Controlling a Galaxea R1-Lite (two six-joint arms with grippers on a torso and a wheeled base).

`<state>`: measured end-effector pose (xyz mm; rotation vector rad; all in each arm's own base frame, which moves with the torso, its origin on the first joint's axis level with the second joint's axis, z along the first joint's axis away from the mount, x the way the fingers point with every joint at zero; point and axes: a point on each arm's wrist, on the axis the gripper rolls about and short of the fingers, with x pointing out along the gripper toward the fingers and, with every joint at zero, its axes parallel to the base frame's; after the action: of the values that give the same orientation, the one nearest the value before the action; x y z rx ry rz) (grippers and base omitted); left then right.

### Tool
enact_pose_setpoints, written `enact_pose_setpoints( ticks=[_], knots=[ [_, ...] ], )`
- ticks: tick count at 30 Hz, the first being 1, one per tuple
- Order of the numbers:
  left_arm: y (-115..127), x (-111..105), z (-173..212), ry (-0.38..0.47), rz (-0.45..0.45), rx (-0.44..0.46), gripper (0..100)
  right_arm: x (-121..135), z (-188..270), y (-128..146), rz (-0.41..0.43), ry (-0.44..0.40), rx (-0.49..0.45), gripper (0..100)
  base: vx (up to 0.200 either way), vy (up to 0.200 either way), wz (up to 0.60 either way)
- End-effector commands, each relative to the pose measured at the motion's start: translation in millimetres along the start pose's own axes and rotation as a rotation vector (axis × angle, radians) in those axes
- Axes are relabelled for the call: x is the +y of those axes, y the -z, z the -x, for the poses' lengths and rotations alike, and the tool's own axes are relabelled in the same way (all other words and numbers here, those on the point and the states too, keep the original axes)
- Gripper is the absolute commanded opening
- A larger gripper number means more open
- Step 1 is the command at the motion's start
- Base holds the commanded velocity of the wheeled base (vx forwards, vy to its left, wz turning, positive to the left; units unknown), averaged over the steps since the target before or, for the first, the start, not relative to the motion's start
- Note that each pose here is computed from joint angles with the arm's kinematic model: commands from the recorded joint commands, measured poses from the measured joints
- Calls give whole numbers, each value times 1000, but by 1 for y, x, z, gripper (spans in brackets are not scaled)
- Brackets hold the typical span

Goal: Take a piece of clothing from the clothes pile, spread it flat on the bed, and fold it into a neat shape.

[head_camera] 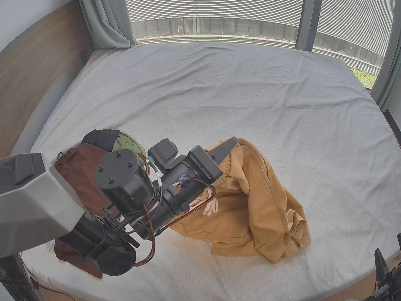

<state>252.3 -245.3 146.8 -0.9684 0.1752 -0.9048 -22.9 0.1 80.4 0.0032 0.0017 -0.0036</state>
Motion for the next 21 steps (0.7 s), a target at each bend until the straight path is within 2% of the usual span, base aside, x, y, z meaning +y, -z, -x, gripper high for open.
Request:
enact_pose_setpoints(
  ticks=[1, 9, 13, 19, 21],
  knots=[
    [-6, 13, 6, -47, -6, -10, 0, 0, -1, 5, 0, -1, 8, 100, 0, 0, 0],
    [-16, 28, 13, -107, -33, -35, 0, 0, -1, 5, 0, -1, 9, 100, 0, 0, 0],
    [-25, 45, 30, -193, -57, -42, 0, 0, -1, 5, 0, -1, 9, 100, 0, 0, 0],
    [-46, 65, 44, -270, -122, -83, 0, 0, -1, 5, 0, -1, 8, 100, 0, 0, 0],
    [-57, 75, 47, -303, -173, -108, 0, 0, -1, 5, 2, 1, 9, 100, 0, 0, 0]
  ],
)
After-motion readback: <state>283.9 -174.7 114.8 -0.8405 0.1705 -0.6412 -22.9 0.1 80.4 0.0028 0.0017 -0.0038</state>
